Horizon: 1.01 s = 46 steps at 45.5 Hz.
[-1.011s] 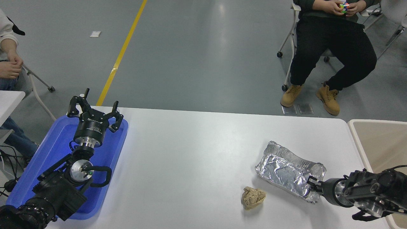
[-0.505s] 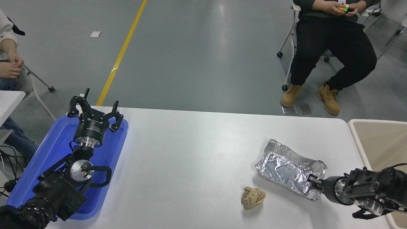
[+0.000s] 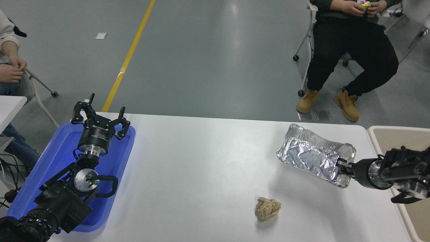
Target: Pick up foil plate and place in dustbin
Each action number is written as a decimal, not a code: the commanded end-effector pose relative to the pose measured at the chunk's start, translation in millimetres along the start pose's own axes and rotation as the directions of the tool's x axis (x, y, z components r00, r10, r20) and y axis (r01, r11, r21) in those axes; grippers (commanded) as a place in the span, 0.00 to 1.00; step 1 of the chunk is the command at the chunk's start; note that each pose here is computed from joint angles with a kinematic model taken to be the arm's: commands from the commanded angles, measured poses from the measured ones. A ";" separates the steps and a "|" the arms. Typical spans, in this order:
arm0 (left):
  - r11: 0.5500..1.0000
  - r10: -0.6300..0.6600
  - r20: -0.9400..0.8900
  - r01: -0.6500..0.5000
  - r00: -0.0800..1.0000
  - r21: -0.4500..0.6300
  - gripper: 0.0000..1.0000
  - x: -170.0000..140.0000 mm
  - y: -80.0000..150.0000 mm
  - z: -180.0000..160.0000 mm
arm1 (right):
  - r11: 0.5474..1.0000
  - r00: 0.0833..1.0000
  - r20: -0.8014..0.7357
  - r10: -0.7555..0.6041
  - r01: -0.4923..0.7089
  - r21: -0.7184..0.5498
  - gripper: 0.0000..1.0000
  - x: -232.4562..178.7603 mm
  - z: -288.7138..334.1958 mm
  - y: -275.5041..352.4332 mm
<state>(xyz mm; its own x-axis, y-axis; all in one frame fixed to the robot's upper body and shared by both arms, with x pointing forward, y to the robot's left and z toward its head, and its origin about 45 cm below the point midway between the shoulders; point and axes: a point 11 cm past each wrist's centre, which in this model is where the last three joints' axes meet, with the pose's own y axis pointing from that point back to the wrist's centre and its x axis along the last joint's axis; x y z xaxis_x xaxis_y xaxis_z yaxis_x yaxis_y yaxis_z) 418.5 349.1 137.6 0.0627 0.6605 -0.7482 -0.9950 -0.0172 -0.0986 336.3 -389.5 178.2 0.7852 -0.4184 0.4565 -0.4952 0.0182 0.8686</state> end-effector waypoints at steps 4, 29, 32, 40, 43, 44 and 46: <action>1.000 0.002 0.001 -0.002 1.000 0.001 1.00 0.7 0.6 -0.3 | 0.999 0.997 -0.065 0.039 -0.038 0.014 0.00 62.8 -27.4 65.1; 1.000 0.002 0.001 -0.002 1.000 0.001 1.00 0.7 0.6 -0.3 | 0.995 0.991 -0.099 0.091 -0.087 0.045 0.00 135.4 -56.1 173.6; 1.000 0.003 0.000 -0.003 1.000 0.000 1.00 0.8 0.6 -0.2 | 0.995 0.990 -0.104 0.093 -0.089 0.043 0.00 138.8 -56.9 181.9; 1.000 0.003 0.000 -0.003 1.000 0.000 1.00 0.8 0.6 -0.2 | 0.995 0.988 -0.121 0.096 -0.092 0.041 0.00 140.7 -58.0 186.3; 1.000 0.003 0.000 -0.003 1.000 0.000 1.00 0.8 0.6 -0.2 | 0.995 0.988 -0.121 0.096 -0.092 0.041 0.00 140.7 -58.0 186.3; 1.000 0.002 0.001 -0.002 1.000 0.001 1.00 0.7 0.6 -0.3 | 0.995 0.988 -0.121 0.096 -0.092 0.041 0.00 140.7 -58.0 186.3; 1.000 0.003 0.000 -0.003 1.000 0.000 1.00 0.8 0.6 -0.2 | 0.995 0.988 -0.122 0.098 -0.093 0.040 0.00 141.1 -58.4 186.5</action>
<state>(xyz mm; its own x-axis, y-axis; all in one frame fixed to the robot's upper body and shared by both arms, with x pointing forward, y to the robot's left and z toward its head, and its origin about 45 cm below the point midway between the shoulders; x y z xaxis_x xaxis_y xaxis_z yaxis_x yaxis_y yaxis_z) 418.0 349.4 136.8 0.0597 0.6606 -0.7483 -0.9952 -0.0190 -0.0962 377.4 -392.1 403.1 0.7736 -0.3091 0.5532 -0.5767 0.0184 0.8168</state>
